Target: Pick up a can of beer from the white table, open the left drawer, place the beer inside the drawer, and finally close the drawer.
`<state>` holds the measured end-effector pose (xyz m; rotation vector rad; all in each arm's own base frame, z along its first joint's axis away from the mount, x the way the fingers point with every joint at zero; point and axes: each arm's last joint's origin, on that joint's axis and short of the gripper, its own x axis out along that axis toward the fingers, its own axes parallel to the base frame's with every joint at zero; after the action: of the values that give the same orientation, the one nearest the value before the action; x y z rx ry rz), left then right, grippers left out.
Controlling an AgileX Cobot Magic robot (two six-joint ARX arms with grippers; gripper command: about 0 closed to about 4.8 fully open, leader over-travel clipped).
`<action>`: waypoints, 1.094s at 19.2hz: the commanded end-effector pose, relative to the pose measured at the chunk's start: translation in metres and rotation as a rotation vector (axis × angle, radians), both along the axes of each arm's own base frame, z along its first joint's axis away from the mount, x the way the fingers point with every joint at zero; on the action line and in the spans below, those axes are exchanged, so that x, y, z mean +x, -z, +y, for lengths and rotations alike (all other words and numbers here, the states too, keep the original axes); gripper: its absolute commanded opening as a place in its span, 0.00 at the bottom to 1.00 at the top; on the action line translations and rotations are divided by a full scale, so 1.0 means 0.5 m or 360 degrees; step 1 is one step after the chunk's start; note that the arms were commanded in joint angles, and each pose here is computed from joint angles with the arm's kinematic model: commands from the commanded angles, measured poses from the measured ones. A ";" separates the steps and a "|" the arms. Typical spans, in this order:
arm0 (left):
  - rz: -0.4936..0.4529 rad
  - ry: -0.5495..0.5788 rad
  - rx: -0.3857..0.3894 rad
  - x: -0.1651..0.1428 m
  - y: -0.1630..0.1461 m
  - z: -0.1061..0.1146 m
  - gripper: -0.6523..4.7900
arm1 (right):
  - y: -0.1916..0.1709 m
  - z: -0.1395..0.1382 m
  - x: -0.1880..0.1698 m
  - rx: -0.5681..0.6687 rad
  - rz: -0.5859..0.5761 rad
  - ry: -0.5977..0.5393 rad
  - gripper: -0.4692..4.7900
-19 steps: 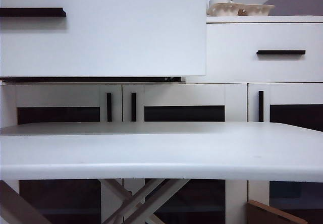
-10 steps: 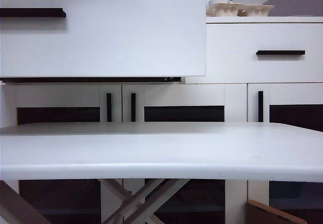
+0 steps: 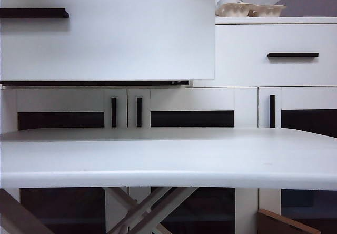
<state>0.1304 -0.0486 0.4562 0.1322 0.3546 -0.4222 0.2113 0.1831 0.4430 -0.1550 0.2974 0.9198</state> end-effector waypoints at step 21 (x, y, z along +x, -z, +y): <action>-0.0505 -0.0670 -0.0174 -0.042 0.262 0.040 0.11 | 0.233 0.041 -0.048 0.0355 -0.0233 0.0475 0.09</action>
<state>0.1083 -0.0285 0.3258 0.0205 0.0610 -0.0072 0.1866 0.2028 0.3250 0.0146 0.0934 0.6372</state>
